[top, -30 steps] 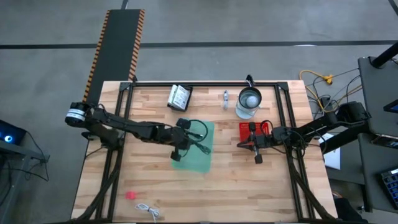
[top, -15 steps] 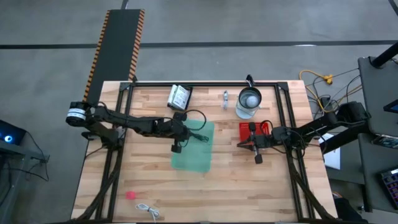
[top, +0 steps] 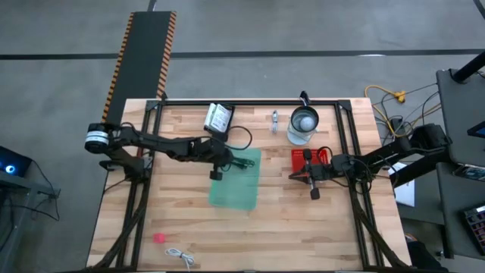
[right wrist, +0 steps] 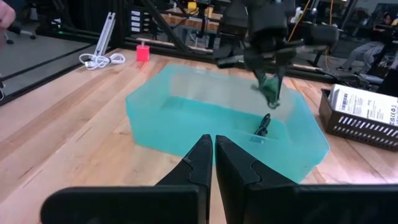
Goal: Pick and place items into bin
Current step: Put the green charger cable into the green bin
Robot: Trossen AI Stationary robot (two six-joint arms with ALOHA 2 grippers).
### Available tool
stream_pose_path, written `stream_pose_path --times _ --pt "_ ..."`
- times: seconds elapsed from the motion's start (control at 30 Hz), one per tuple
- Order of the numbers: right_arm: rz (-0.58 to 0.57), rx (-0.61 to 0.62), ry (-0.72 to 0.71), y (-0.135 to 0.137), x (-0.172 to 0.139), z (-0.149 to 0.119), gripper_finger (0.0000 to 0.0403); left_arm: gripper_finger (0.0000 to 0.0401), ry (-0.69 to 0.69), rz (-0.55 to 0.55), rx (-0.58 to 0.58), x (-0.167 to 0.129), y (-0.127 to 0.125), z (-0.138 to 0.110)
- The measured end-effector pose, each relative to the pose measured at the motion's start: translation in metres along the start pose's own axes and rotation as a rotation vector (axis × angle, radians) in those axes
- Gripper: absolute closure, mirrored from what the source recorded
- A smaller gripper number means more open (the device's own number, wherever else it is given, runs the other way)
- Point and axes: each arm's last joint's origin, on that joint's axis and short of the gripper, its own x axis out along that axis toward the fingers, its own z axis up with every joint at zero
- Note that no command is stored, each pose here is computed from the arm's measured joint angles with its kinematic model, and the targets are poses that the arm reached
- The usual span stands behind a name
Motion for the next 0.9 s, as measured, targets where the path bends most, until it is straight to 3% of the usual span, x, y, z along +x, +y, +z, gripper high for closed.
stream_pose_path --times 0.3,0.9 --pt "-0.001 0.000 0.009 0.000 0.000 -0.001 0.0394 0.0386 0.066 -0.006 0.034 0.025 0.002 -0.009" --pt "0.000 0.003 0.016 0.000 0.000 -0.001 0.0394 0.0386 0.084 0.059 -0.022 0.026 0.008 -0.007"
